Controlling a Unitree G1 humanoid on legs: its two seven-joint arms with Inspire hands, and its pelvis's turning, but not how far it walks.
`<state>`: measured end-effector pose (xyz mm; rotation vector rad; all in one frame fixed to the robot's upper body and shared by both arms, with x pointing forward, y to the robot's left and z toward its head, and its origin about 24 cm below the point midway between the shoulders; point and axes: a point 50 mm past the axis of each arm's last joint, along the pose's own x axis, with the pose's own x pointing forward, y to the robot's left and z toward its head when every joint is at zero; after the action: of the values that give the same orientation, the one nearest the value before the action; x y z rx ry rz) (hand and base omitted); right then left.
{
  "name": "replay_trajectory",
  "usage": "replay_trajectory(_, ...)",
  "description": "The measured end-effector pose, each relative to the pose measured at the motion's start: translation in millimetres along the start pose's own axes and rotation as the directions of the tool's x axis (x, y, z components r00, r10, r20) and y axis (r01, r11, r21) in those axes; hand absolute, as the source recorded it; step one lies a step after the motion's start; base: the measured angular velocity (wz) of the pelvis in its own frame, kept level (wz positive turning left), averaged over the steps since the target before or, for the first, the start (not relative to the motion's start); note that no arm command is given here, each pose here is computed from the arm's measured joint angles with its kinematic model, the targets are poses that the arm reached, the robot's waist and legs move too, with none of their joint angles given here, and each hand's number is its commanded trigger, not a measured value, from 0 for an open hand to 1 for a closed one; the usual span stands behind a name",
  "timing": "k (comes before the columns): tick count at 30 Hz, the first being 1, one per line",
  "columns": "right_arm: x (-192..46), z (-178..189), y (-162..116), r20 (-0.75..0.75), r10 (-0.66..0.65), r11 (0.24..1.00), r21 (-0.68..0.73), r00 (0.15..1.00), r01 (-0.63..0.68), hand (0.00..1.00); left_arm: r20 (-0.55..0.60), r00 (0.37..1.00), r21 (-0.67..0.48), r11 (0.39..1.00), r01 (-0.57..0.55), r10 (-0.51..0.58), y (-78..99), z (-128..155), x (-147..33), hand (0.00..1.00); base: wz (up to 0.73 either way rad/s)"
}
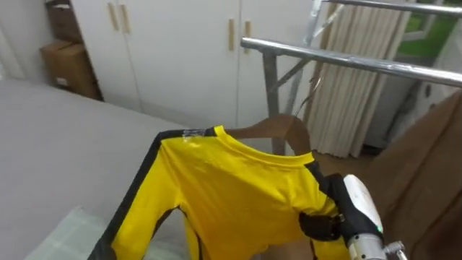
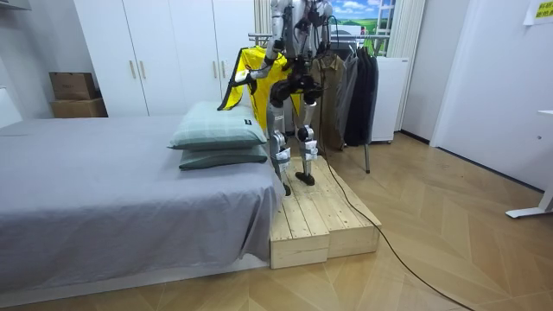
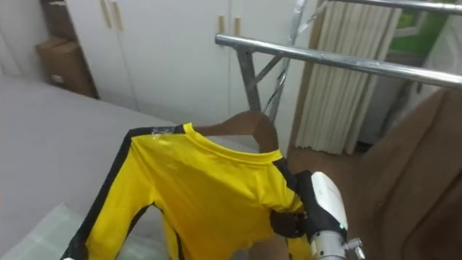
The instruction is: Hang clothes
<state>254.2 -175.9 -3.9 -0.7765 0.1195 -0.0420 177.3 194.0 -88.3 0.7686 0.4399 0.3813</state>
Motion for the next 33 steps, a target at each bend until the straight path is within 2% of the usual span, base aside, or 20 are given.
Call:
replay_trajectory(7,-8.2,16.3,-17.2,0.098,-0.076,0.993,-0.078,0.992,0.084,1.0,0.005,1.0,0.002,1.0,-0.003,0.003,3.0,-0.4,2.0,0.0,-0.34)
replay_trajectory(14,-25.0,4.0,-13.8,0.067,-0.051,0.991,-0.122,0.996,0.059,1.0,-0.016,0.999,0.009,0.999,-0.033,0.033,14.6,-5.6,9.7,0.0,-0.45)
replay_trajectory(21,-25.9,0.7,-23.7,0.06,-0.089,0.984,-0.152,0.994,0.097,1.0,0.01,1.0,-0.004,1.0,-0.026,0.026,15.8,2.0,15.0,0.0,-0.09)
replay_trajectory(33,-24.9,6.0,-29.5,0.089,-0.102,0.973,-0.197,0.991,0.118,1.0,0.015,1.0,0.016,1.0,0.019,-0.02,12.6,-3.2,9.6,0.0,0.06)
